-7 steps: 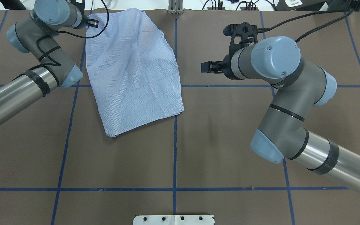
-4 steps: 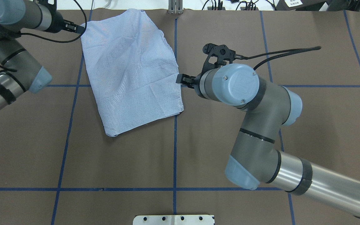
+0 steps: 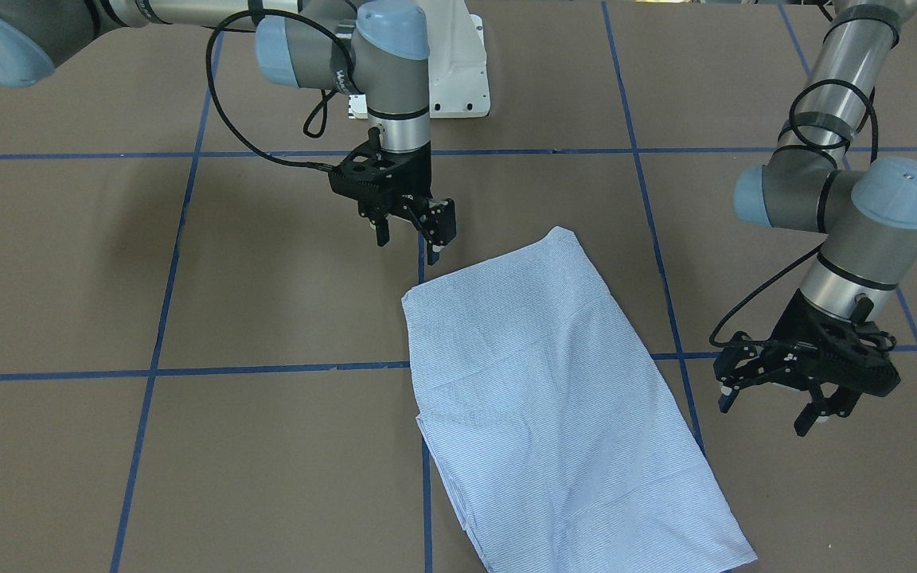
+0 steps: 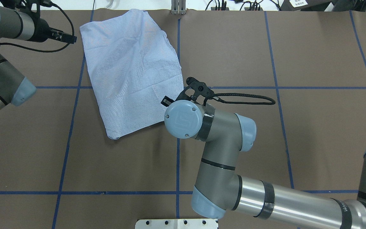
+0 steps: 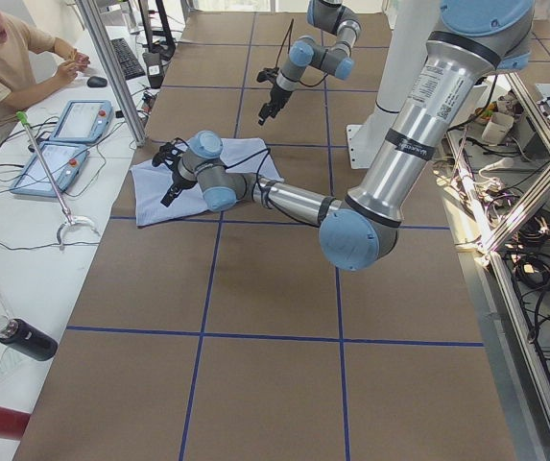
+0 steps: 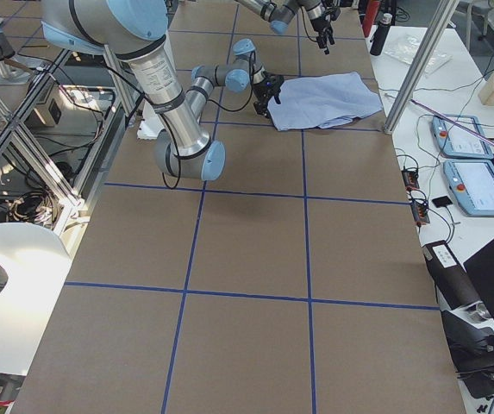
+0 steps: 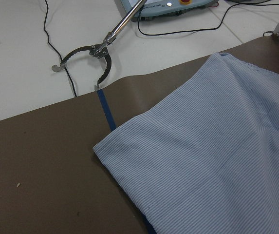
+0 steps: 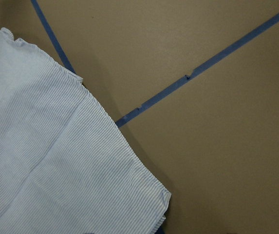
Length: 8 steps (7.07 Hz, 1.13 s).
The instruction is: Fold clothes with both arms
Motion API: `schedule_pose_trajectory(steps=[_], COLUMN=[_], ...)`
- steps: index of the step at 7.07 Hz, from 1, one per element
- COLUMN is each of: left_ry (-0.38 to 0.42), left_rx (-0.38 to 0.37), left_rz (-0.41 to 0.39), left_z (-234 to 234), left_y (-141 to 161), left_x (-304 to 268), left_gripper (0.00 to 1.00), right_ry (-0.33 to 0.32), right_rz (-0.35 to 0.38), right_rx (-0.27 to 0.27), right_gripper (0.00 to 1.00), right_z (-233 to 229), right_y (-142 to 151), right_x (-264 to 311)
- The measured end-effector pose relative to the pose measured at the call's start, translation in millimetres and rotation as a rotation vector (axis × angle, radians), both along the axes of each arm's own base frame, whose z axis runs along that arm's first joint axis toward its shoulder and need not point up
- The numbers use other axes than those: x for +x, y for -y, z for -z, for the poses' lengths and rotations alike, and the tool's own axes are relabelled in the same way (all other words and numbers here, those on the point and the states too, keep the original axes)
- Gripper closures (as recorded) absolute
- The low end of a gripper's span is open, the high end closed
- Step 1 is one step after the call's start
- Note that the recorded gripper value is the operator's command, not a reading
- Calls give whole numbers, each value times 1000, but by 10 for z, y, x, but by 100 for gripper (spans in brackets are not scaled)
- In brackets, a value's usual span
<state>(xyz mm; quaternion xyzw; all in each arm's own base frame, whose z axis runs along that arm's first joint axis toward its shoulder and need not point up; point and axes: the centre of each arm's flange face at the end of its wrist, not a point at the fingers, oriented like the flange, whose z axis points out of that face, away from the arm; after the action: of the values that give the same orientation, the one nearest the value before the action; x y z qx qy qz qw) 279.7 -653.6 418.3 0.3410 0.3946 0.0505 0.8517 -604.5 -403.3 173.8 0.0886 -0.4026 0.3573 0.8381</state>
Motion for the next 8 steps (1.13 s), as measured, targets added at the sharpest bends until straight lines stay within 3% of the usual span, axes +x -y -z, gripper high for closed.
schedule_pose_trajectory(steps=[4, 8], left_ry=[-1, 0], left_rx=[0, -2], left_rz=[-1, -2], left_z=[-21, -26], left_y=[-32, -36], left_x=[-8, -9], left_gripper=[0, 0], right_ry=[-14, -33], right_rz=[-49, -43], right_rx=[27, 24], right_gripper=[25, 26], right_z=[-281, -188], right_y=[199, 250], right_x=[-486, -722])
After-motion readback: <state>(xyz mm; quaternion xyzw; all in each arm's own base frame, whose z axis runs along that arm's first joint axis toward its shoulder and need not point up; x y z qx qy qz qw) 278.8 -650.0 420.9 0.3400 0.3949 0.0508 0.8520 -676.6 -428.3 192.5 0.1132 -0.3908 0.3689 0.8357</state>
